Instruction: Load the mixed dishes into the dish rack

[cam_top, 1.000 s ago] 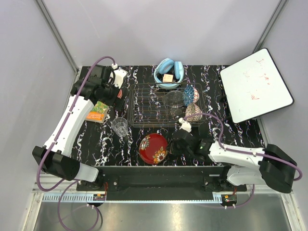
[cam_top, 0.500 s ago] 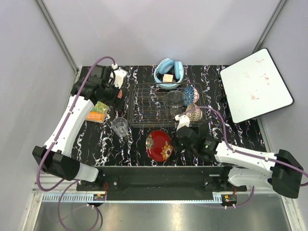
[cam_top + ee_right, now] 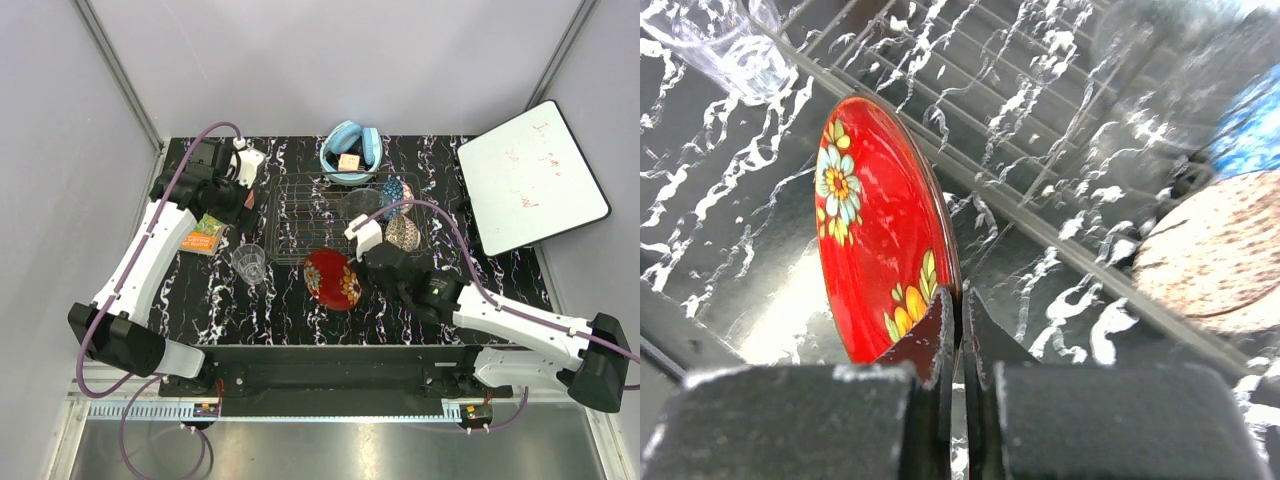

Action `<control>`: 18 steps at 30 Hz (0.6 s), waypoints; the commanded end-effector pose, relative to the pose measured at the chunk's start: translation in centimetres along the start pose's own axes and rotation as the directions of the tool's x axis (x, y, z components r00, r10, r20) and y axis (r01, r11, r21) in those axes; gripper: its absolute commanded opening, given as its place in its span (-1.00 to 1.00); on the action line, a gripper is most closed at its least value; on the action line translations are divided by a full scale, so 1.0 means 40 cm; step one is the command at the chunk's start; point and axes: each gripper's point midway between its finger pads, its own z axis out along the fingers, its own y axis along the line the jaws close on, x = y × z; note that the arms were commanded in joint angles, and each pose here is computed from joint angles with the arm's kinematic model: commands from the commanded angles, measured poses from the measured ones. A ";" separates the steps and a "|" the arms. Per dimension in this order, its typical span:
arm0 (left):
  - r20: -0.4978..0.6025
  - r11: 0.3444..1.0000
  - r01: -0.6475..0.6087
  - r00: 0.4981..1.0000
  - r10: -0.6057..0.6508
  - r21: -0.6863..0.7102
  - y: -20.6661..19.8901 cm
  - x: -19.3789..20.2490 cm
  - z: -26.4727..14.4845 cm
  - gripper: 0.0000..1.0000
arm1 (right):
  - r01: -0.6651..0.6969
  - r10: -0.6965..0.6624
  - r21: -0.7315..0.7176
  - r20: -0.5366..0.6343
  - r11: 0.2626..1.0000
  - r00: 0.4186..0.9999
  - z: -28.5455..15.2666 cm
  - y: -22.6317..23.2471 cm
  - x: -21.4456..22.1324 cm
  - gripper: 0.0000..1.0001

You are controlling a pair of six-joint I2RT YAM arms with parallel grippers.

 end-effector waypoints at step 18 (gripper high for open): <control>0.059 1.000 -0.004 0.998 0.005 -0.014 -0.001 -0.005 -0.007 0.98 | 0.536 -0.653 0.489 0.096 0.688 0.751 -0.092 -0.251 -0.436 -1.00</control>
